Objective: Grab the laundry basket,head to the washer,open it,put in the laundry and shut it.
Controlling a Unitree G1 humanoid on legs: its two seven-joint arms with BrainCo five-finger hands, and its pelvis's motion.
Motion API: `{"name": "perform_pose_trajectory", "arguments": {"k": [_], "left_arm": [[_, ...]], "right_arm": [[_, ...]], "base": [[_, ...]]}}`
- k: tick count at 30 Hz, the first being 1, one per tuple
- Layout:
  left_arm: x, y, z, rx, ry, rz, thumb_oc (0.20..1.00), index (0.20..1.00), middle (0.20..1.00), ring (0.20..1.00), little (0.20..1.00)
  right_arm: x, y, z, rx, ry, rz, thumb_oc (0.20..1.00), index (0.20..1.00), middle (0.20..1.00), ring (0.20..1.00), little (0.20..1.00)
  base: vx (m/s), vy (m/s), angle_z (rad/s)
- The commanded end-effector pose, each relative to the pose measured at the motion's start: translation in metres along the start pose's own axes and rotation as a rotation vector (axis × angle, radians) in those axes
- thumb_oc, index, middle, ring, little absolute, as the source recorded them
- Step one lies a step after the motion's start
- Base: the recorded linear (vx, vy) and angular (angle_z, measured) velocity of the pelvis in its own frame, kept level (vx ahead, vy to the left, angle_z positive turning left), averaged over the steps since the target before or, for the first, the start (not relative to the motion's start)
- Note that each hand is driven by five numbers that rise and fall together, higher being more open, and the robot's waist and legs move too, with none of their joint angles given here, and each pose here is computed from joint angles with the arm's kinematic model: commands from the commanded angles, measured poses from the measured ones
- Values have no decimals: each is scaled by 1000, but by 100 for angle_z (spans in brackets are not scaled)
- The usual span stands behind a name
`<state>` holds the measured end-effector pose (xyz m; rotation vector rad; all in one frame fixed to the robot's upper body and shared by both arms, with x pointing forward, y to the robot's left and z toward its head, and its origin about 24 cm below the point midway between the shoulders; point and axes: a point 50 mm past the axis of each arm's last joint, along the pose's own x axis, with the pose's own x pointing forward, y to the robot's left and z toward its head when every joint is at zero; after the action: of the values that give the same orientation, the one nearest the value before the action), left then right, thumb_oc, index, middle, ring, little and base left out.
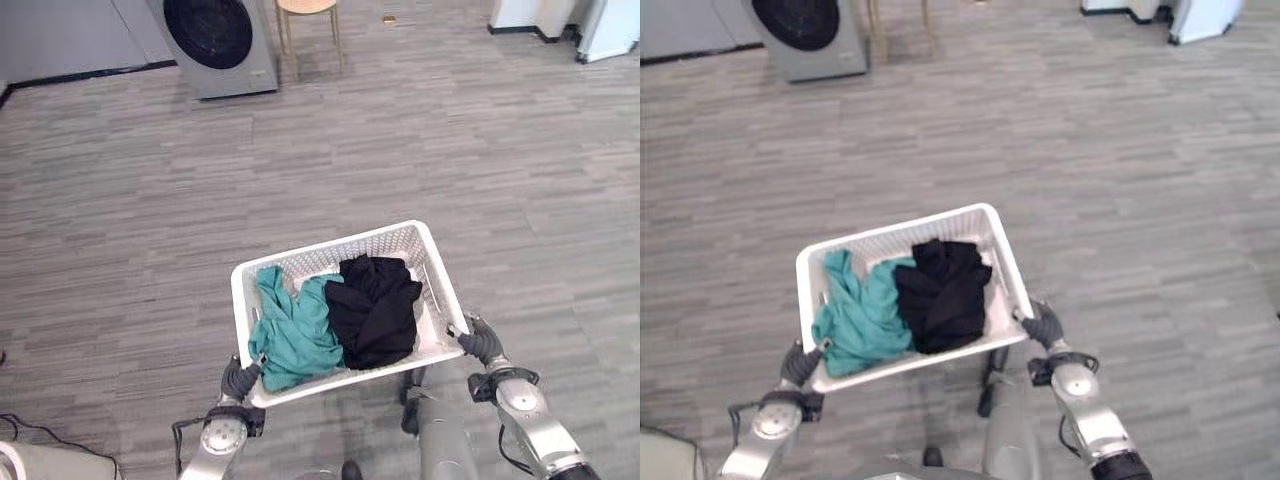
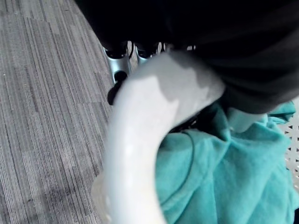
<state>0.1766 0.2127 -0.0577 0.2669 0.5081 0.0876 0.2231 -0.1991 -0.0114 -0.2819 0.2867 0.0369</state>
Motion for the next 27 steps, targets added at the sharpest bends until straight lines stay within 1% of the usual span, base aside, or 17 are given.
{"name": "perform_pose_trajectory", "arguments": {"k": [1, 4, 7, 12, 21, 24, 27], "left_arm": [[8, 5, 49, -70, -255, -21, 200, 200, 200, 200, 200], [7, 4, 48, -96, -250, -24, 200, 200, 200, 200, 200], [6, 2, 43, -124, -227, -31, 200, 200, 200, 200, 200], [4, -2, 44, -107, -227, -49, 200, 200, 200, 200, 200], [5, -5, 48, -92, -235, -59, 200, 200, 200, 200, 200], [3, -3, 44, -68, -224, -72, 200, 200, 200, 200, 200], [6, 0, 49, -34, -240, -75, 200, 200, 200, 200, 200]], "right_arm": [[3, -12, 35, 59, -199, 54, 200, 200, 200, 200, 200], [3, -16, 36, 52, -200, 43, 200, 200, 200, 200, 200], [2, -24, 37, 34, -193, 19, 200, 200, 200, 200, 200], [0, -31, 33, 33, -179, -22, 200, 200, 200, 200, 200], [-2, -29, 26, 51, -159, -44, 200, 200, 200, 200, 200], [-6, -22, 20, 90, -144, -37, 200, 200, 200, 200, 200], [-5, -16, 22, 102, -154, -19, 200, 200, 200, 200, 200]], "base": [[420, -350, 128], [228, -249, 60], [476, -289, -27], [420, -32, -37], [449, 84, -8], [669, 240, -17], [364, 218, 9]]}}
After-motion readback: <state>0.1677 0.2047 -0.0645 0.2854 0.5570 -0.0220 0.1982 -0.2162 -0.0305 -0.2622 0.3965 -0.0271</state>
